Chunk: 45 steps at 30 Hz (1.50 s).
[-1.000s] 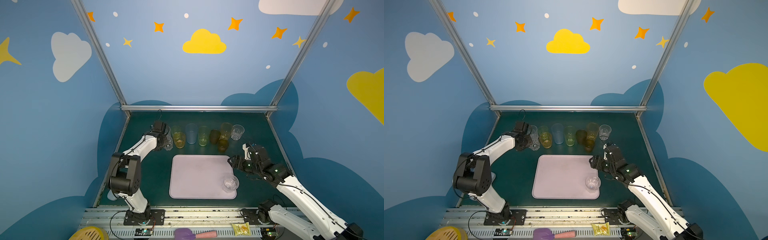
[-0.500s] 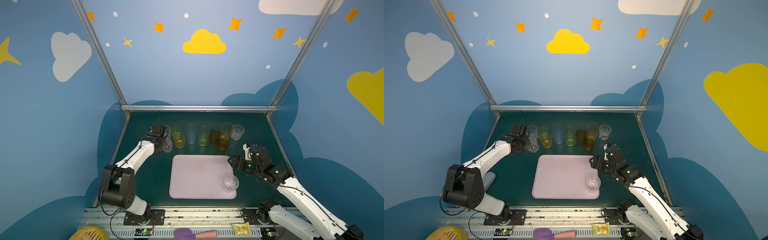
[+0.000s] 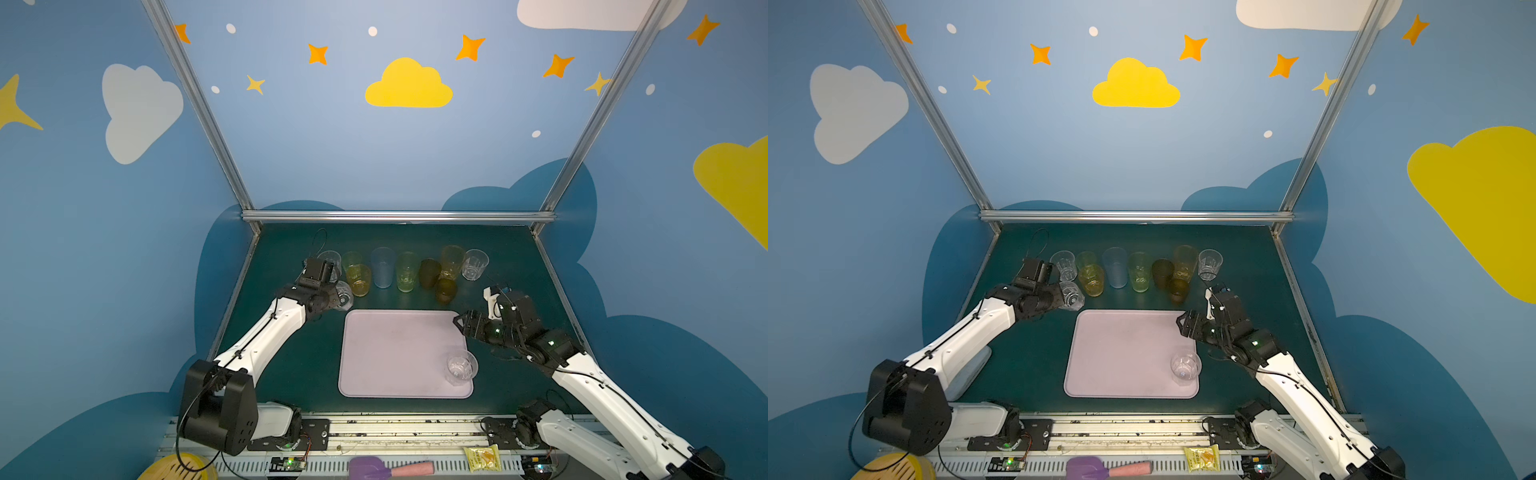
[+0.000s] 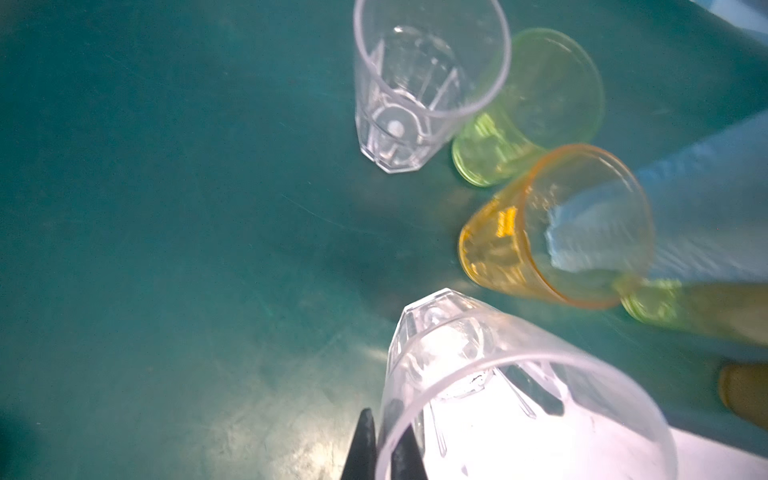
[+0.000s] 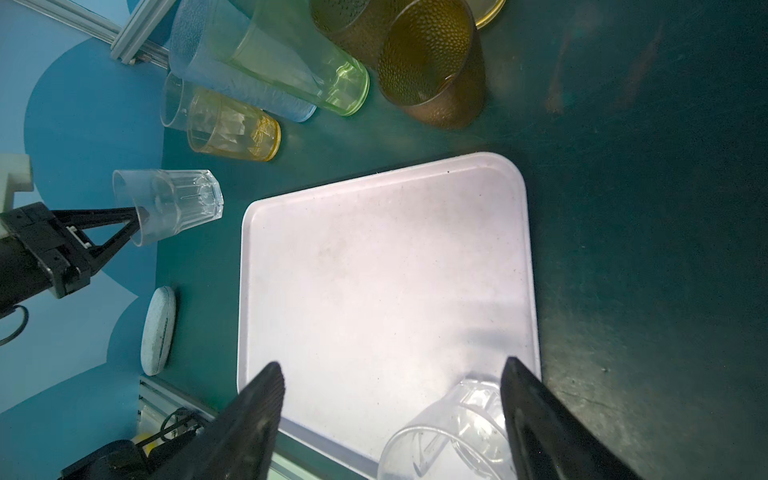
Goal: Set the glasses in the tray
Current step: 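Close the left gripper on the clear glass rim and lift it, then carry the clear glass with the left gripper over the tray beside the first glass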
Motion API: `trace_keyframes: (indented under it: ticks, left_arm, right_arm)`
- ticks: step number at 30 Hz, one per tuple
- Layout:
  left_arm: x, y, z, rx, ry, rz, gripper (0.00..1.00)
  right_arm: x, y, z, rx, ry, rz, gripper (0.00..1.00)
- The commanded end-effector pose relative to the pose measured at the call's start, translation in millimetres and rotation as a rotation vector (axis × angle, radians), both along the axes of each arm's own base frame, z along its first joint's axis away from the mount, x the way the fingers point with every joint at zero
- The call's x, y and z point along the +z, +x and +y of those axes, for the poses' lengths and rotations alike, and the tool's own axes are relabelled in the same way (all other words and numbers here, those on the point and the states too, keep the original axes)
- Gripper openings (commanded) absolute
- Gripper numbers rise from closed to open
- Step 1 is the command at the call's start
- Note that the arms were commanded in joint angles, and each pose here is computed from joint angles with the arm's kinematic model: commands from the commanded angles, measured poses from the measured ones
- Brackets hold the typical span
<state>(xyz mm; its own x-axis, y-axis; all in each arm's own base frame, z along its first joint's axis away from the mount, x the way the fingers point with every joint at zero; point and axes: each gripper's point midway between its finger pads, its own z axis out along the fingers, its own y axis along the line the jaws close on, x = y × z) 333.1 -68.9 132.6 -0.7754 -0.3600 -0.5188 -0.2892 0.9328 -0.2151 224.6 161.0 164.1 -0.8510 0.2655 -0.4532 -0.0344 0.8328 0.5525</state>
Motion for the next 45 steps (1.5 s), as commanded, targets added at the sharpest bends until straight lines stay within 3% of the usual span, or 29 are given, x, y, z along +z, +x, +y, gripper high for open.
trace_keyframes:
  ticks: [1,14,26,37,45]
  left_arm:
    - [13.1,-5.9,-14.6,-0.057,-0.056,-0.034,0.04]
    - [35.7,-44.2,-64.4,-0.239,-0.168,-0.062,0.04]
    - [35.1,-49.3,-114.1,-0.308,-0.278,-0.041,0.04]
    - [11.6,-66.2,-185.5,-0.492,-0.222,0.073,0.04]
    - [-3.2,-86.8,-217.1,-0.589,-0.17,0.15,0.04]
  right_arm:
    - [-2.4,1.3,3.9,0.012,0.017,0.006,0.81]
    - [-8.5,5.4,5.7,0.017,0.023,-0.002,0.81]
    - [-18.3,6.0,-1.5,-0.01,0.009,0.0,0.81]
    - [-32.7,-2.6,-17.2,-0.061,0.001,0.007,0.81]
    - [-38.8,-5.2,-24.2,-0.089,0.005,0.019,0.81]
